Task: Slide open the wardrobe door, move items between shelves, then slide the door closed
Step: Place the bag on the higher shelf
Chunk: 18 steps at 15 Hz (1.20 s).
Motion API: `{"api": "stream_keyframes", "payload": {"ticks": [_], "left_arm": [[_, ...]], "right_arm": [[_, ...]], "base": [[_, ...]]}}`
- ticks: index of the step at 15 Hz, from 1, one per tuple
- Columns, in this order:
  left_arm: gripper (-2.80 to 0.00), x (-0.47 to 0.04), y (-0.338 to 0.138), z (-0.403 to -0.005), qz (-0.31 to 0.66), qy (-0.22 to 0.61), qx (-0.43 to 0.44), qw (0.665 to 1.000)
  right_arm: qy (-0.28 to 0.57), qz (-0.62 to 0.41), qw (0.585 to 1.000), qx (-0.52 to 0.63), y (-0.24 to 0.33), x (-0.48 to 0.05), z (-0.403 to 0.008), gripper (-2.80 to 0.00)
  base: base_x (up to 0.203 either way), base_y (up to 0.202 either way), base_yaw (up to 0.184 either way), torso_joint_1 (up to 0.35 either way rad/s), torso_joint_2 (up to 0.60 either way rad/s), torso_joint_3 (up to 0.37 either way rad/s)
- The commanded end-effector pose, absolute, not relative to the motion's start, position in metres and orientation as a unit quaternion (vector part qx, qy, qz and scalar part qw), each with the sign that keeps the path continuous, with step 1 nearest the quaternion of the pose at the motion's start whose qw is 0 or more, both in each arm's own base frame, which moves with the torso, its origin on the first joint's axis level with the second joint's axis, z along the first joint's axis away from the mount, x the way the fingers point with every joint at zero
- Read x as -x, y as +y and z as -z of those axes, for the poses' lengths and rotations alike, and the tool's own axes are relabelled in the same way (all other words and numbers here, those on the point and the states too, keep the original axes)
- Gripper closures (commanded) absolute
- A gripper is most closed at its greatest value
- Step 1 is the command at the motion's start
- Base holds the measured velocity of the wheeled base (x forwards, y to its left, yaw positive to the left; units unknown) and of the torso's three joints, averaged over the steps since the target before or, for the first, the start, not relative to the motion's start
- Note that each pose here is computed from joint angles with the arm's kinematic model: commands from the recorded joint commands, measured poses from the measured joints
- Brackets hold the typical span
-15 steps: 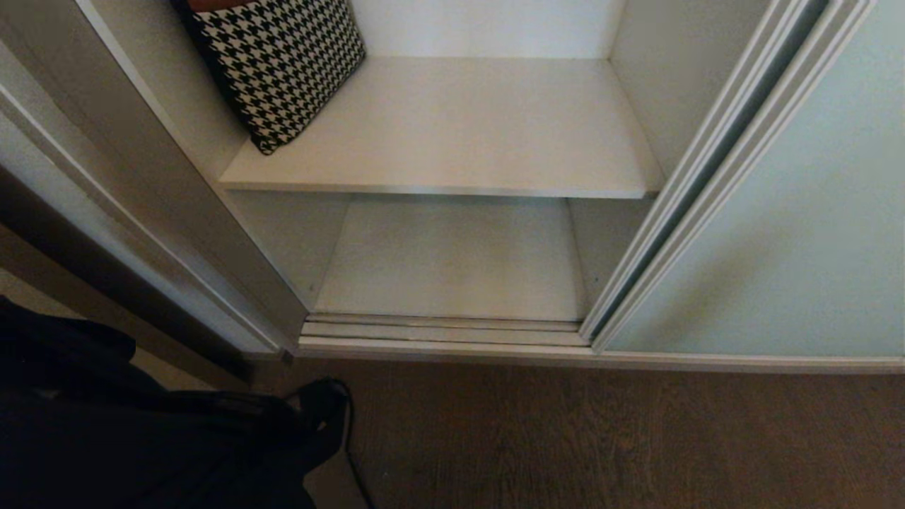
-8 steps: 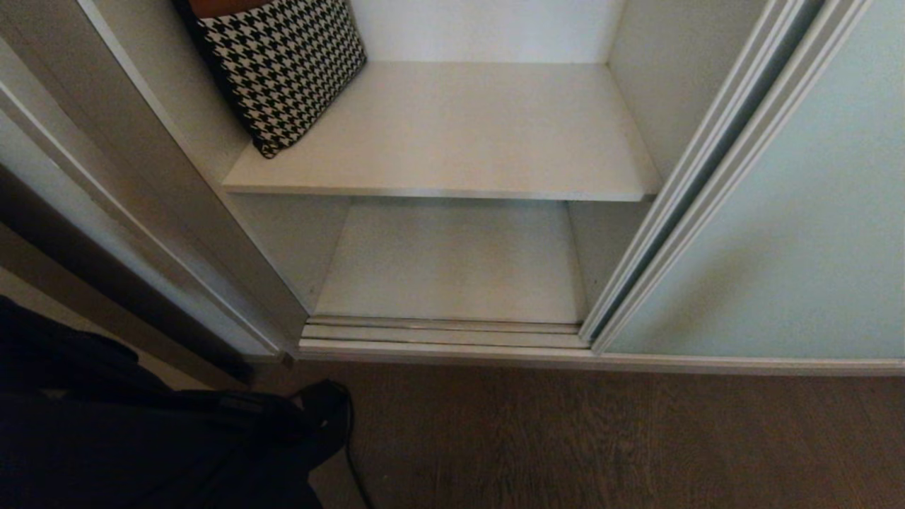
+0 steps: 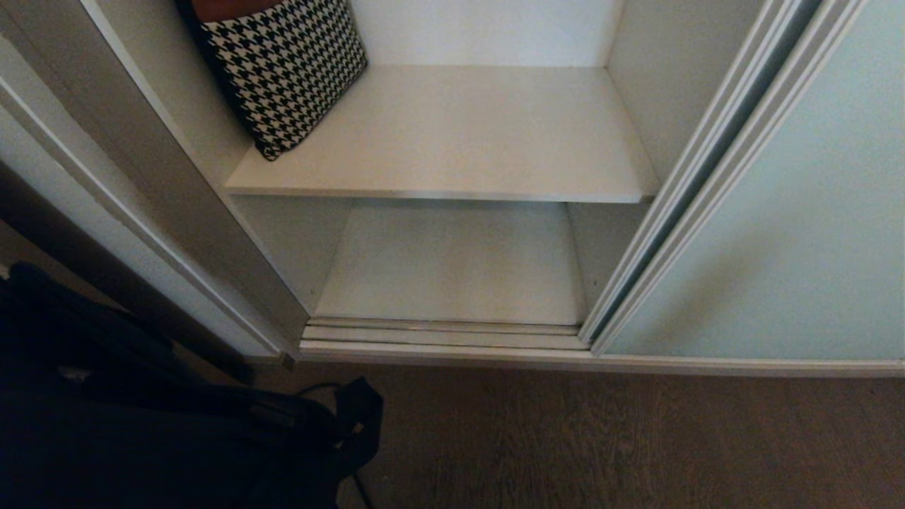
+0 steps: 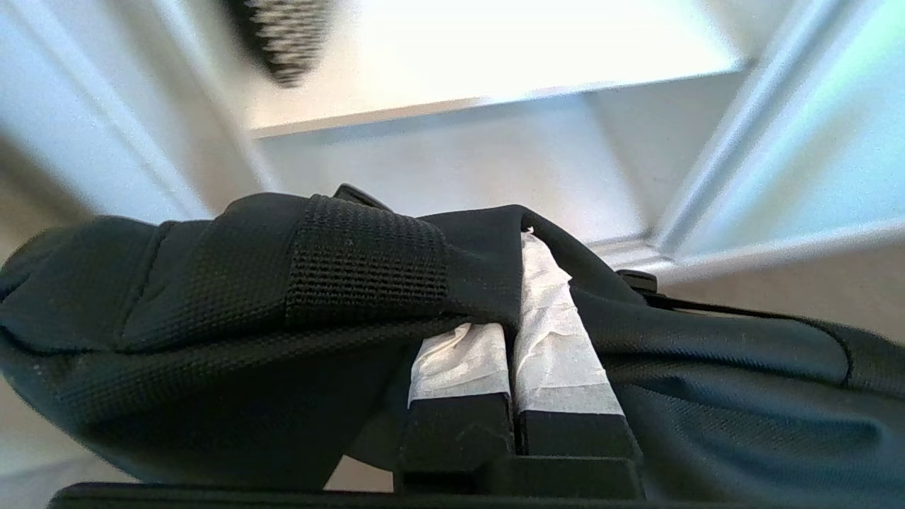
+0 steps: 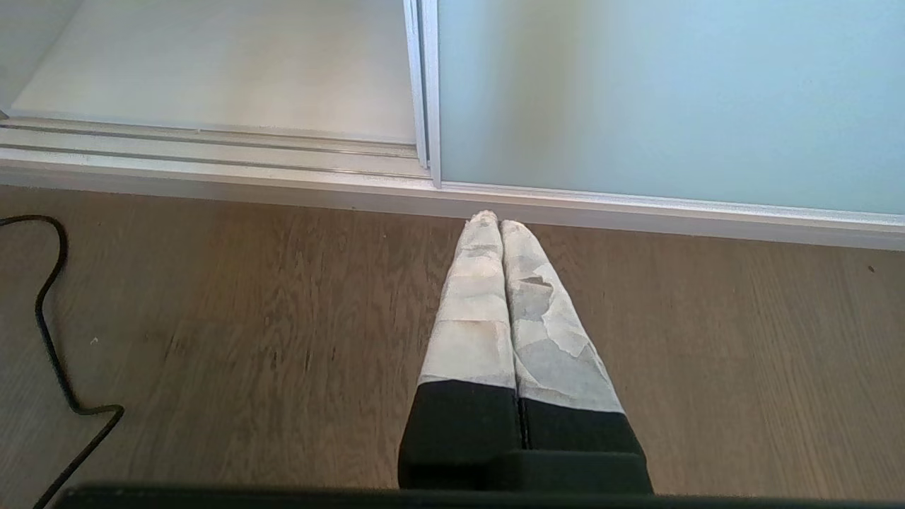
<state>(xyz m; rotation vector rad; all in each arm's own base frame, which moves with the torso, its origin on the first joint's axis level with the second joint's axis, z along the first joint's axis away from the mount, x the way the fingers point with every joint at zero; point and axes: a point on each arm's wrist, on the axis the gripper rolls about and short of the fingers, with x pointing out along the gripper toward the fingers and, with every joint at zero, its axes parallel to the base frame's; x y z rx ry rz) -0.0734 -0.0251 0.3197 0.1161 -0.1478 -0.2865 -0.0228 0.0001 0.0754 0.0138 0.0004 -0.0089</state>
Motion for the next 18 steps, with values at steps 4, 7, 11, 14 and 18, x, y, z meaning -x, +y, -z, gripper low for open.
{"api": "stream_keyframes", "payload": {"ticks": [4,7,11,14,18], "left_arm": [[0.0,0.068,-0.026,-0.328,0.205,-0.071,-0.066,0.974],[0.0,0.066,-0.024,-0.337,0.232,-0.076,-0.068,0.967],[0.0,0.065,-0.023,-0.336,0.238,-0.075,-0.065,0.966],[0.0,0.065,-0.023,-0.335,0.239,-0.072,-0.063,0.966],[0.0,0.064,-0.023,-0.333,0.24,-0.069,-0.062,0.966]], "right_arm": [[0.0,0.005,1.0,-0.007,0.0,0.023,-0.075,0.0],[0.0,0.004,1.0,-0.007,0.0,0.023,-0.075,0.0],[0.0,0.005,1.0,-0.007,0.0,0.023,-0.075,0.0],[0.001,0.005,1.0,-0.007,0.0,0.023,-0.075,0.0],[0.001,0.005,1.0,-0.007,0.0,0.023,-0.075,0.0]], "base": [[0.0,0.0,0.0,0.0,0.0,0.0],[0.0,0.0,0.0,0.0,0.0,0.0],[0.0,0.0,0.0,0.0,0.0,0.0],[0.113,0.0,0.001,0.002,0.0,0.005],[0.195,0.0,0.002,0.006,0.0,0.0]]}}
